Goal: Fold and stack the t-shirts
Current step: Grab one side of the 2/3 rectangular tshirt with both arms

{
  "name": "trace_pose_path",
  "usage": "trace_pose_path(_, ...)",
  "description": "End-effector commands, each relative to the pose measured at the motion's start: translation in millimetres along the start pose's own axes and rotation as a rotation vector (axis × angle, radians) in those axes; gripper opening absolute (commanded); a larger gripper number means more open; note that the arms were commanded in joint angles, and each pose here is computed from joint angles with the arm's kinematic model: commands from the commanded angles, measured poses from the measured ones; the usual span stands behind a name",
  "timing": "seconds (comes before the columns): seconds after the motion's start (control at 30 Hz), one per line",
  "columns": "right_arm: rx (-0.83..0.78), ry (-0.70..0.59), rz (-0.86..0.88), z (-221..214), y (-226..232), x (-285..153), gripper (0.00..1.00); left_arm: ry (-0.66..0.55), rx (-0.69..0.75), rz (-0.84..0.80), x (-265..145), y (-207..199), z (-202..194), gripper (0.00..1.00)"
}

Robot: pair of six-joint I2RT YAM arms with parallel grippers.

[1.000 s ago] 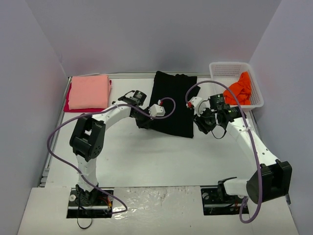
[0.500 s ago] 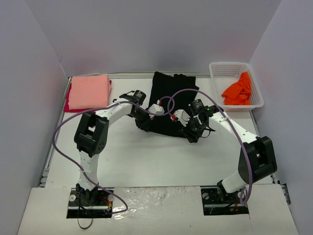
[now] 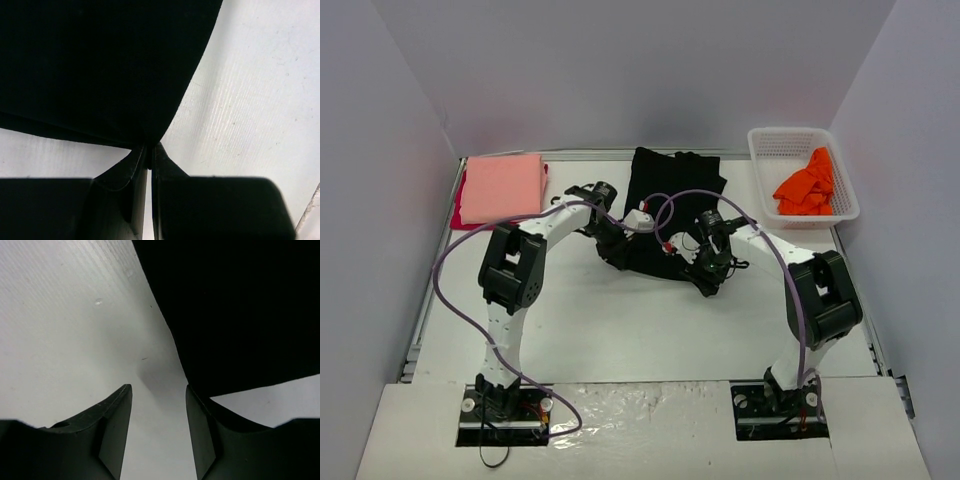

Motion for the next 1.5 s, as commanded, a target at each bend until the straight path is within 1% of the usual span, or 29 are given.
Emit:
trace_pose_path(0.0,-0.008,0.022,-0.017,3,-9,2,0.43,-0.021,0.013,-0.037,-14,-12,11,0.02)
trace_pose_path(0.23,-0.003,0.063,-0.029,-2,-17,10,0.44,-0.010,0.018,-0.037,-15,-14,8,0.02)
trace_pose_path(0.5,-0.002,0.024,-0.096,1,-23,-11,0.44,-0.003,0.020,-0.042,-15,-14,6,0.02)
trace_pose_path(0.87,0.020,0.074,-0.043,-8,-26,15,0.42,-0.017,0.023,-0.056,-16,-17,9,0.02)
trace_pose_path(0.93,0.027,0.082,-0.038,-9,-25,17,0.39,-0.020,0.022,-0.054,-17,-16,9,0.02)
trace_pose_path(0.97,0.030,0.083,-0.035,-10,-23,17,0.30,-0.017,0.023,-0.055,-16,-16,9,0.02)
trace_pose_path(1.03,0.030,0.075,-0.046,-9,-23,13,0.22,-0.018,0.022,-0.055,-16,-16,9,0.02)
trace_pose_path(1.1,0.035,0.067,-0.060,-9,-22,7,0.18,-0.018,0.016,-0.055,-16,-17,8,0.02)
trace_pose_path(1.13,0.035,0.062,-0.066,-8,-21,4,0.13,-0.021,0.018,-0.053,-16,-17,9,0.02)
trace_pose_path(1.2,0.041,0.053,-0.085,-8,-20,-4,0.07,-0.029,0.011,-0.053,-18,-20,10,0.02)
trace_pose_path(1.23,0.041,0.051,-0.089,-8,-18,-7,0.00,-0.035,0.014,-0.049,-19,-20,11,0.02)
trace_pose_path(1.47,0.042,0.021,-0.098,-7,-4,-32,0.00,-0.032,0.033,-0.046,-37,-35,9,0.02)
Point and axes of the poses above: each gripper's point midway between its finger pads, its own x axis out along the fingers, its own y axis along the line the jaws close on, z = x × y, the point moved 5 cm from there along -x, back along the fingers, and after that the axes turned 6 degrees about -x, right-handed, at the moved point
